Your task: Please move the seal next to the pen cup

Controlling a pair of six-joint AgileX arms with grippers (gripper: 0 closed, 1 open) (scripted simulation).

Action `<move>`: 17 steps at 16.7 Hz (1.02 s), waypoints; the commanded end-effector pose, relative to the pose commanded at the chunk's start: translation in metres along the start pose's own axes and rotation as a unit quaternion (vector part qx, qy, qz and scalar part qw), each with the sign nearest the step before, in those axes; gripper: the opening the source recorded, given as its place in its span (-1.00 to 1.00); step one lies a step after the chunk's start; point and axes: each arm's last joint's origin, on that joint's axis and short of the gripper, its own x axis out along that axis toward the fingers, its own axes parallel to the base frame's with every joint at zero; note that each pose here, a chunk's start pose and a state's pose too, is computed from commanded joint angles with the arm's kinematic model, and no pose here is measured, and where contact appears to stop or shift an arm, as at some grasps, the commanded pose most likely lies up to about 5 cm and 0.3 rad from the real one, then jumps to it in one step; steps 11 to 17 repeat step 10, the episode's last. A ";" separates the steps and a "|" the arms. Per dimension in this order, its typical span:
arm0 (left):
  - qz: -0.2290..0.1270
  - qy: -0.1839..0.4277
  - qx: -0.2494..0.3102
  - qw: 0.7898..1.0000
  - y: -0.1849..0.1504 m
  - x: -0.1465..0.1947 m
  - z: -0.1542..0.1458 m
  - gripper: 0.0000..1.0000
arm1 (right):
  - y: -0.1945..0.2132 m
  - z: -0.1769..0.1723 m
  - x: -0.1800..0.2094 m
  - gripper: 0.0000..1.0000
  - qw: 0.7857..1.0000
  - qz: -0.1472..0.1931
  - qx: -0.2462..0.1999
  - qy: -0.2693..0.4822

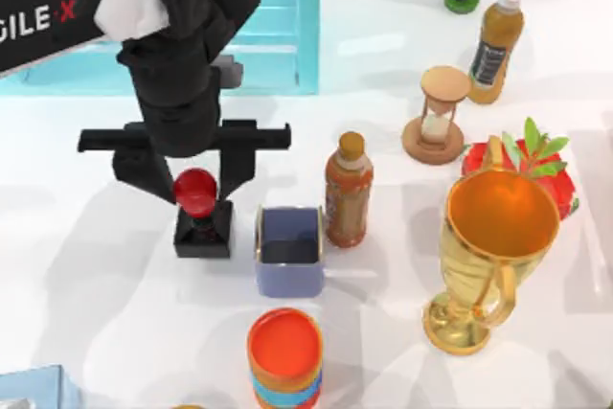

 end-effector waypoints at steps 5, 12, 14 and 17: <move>0.000 0.000 0.000 1.000 0.000 0.000 0.000 1.00 | 0.000 0.000 0.000 1.00 1.000 0.000 0.000 0.000; 0.000 0.000 0.000 1.000 0.000 0.000 0.000 1.00 | 0.000 0.000 0.000 1.00 1.000 0.000 0.000 0.000; 0.000 0.000 0.000 1.000 0.000 0.000 0.000 1.00 | 0.000 0.000 0.000 1.00 1.000 0.000 0.000 0.000; 0.000 0.000 0.000 1.000 0.000 0.000 0.000 1.00 | 0.000 0.000 0.000 1.00 1.000 0.000 0.000 0.000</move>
